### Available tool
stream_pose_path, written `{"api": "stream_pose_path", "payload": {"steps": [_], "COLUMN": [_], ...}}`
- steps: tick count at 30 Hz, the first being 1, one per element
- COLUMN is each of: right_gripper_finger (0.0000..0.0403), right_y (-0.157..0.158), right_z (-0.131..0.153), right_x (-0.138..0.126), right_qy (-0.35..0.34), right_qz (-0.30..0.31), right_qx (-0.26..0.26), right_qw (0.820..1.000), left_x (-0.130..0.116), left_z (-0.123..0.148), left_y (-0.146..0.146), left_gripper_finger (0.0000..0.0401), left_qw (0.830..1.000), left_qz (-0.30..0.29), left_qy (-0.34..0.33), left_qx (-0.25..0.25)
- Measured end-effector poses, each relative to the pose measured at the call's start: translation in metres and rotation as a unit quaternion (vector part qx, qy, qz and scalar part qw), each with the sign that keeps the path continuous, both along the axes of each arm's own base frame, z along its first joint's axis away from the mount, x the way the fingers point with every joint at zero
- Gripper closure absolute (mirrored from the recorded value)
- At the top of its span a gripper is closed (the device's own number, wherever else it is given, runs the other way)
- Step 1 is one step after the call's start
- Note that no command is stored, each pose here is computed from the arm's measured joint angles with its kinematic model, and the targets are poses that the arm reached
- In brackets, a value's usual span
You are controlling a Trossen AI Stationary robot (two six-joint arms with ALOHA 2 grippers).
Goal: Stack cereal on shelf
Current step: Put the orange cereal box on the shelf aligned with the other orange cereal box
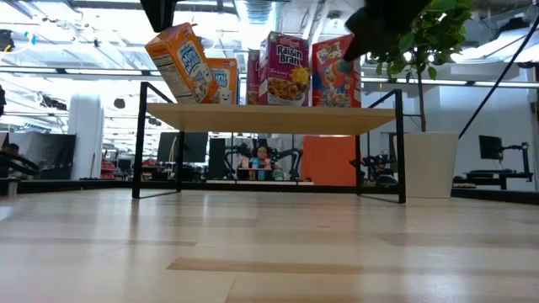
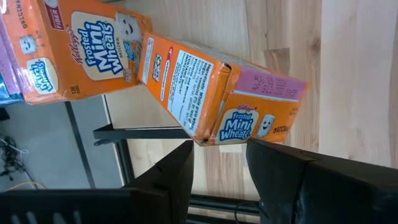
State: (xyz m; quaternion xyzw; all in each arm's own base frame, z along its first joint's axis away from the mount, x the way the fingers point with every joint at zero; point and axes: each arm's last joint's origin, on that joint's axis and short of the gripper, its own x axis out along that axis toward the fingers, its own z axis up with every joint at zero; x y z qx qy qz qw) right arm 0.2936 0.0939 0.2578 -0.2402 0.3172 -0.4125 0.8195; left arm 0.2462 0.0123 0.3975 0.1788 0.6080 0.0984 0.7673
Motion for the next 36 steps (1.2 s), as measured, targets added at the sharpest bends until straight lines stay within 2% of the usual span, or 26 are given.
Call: {"api": "stream_pose_path", "payload": {"steps": [5,13,19,25,32,36], "right_gripper_finger": [0.0380,0.0397,0.0380,0.0395,0.0379,0.0389], "right_y": [-0.011,-0.010,-0.013,-0.016,-0.013,0.001], "right_z": [-0.005,-0.005,-0.007,-0.008,-0.007,-0.005], "right_x": [0.002,0.000,-0.007,-0.016,-0.015,-0.018], "right_qy": [0.000,0.006,0.024,0.023,0.022,0.023], "right_qz": [-0.018,-0.016,-0.029,-0.053,-0.049,-0.022], "right_qx": [0.014,0.012,0.008,0.012,0.023,0.044], "right_qw": [1.000,1.000,0.999,0.998,0.998,0.999], "left_x": [0.000,0.000,0.000,0.000,0.000,0.000], "left_z": [0.000,0.000,0.000,0.000,0.000,0.000], "left_y": [0.000,0.000,0.000,0.000,0.000,0.000], "left_gripper_finger": [0.0262,0.0262,0.0262,0.0262,0.0262,0.0262], "left_qw": [1.000,1.000,1.000,1.000,1.000,1.000], "left_qz": [0.000,0.000,0.000,0.000,0.001,0.001], "left_qy": [0.000,0.000,0.000,0.000,0.000,0.000], "left_qx": [0.000,0.000,-0.002,-0.002,-0.003,-0.002]}}
